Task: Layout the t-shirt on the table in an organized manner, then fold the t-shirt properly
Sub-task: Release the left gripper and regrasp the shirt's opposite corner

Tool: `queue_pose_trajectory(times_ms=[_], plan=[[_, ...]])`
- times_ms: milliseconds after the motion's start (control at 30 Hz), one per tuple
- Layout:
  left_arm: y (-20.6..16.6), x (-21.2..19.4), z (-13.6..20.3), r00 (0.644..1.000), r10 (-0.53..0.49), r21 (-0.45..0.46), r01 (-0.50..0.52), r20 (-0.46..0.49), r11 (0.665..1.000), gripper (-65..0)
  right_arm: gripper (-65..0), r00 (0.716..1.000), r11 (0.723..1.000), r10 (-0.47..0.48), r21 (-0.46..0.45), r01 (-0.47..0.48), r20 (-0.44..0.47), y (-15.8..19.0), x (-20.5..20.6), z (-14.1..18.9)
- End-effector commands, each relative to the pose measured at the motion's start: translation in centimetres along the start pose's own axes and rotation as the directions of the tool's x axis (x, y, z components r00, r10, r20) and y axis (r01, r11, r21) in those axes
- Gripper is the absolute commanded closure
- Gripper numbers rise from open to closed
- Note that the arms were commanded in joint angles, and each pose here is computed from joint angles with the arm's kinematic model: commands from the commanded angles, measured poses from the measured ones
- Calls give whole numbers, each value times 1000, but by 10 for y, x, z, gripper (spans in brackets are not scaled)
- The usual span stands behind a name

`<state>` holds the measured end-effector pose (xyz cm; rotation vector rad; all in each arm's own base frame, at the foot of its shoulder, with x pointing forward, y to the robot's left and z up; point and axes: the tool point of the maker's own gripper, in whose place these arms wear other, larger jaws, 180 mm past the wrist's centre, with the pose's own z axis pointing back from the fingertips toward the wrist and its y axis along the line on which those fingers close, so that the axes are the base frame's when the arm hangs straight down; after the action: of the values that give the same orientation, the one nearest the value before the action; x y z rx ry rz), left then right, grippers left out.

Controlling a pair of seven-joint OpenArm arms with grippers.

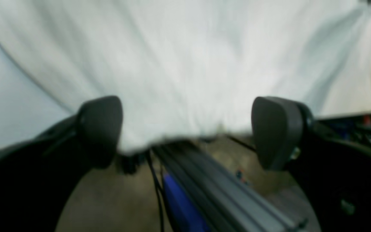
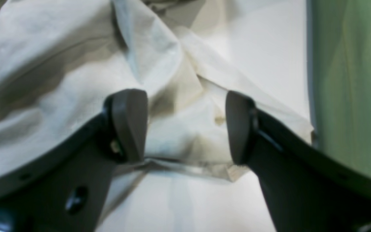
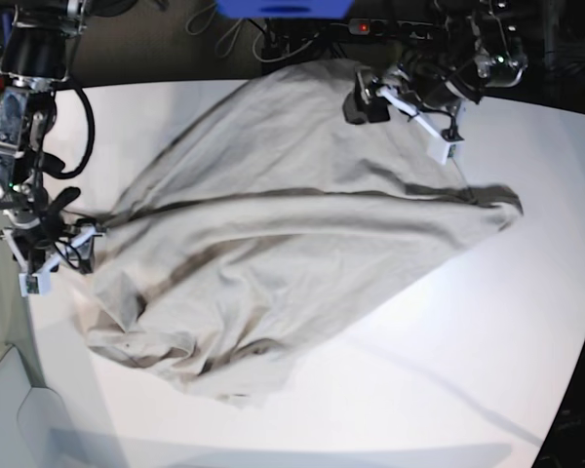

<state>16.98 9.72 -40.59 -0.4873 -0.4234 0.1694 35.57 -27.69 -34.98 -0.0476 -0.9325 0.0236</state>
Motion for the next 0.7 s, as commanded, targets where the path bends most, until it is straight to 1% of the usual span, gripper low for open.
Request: queue_pose_trajectory(times_ms=[0, 100, 133, 267, 367, 467, 600, 667], plan=[[-5, 9, 1, 1000, -8, -6, 8, 28, 1000, -624, -384, 998, 1000, 8, -10, -8, 58, -6, 20, 3], [6, 19, -11, 1000, -20, 36, 19, 16, 999, -624, -384, 998, 1000, 8, -10, -8, 58, -6, 20, 3], [14, 19, -14, 1000, -8, 52, 8, 6, 999, -624, -384, 998, 1000, 8, -10, -8, 58, -6, 20, 3], [47, 22, -31, 995, 100, 91, -98, -18, 991, -624, -384, 998, 1000, 8, -10, -8, 58, -6, 20, 3], [71, 27, -30, 987, 159, 124, -158, -2, 980, -624, -384, 998, 1000, 9, -11, -9, 58, -7, 20, 3], [98, 44, -16, 988, 154, 175, -157, 33, 972, -624, -384, 998, 1000, 11, -12, -10, 58, -7, 21, 3], [132, 84, 9, 986, 91, 249, -124, 139, 960, -624, -384, 998, 1000, 9, -11, -9, 58, -7, 20, 3], [148, 105, 19, 984, 59, 282, -105, 168, 954, -624, -384, 998, 1000, 9, -11, -9, 56, -7, 20, 3]])
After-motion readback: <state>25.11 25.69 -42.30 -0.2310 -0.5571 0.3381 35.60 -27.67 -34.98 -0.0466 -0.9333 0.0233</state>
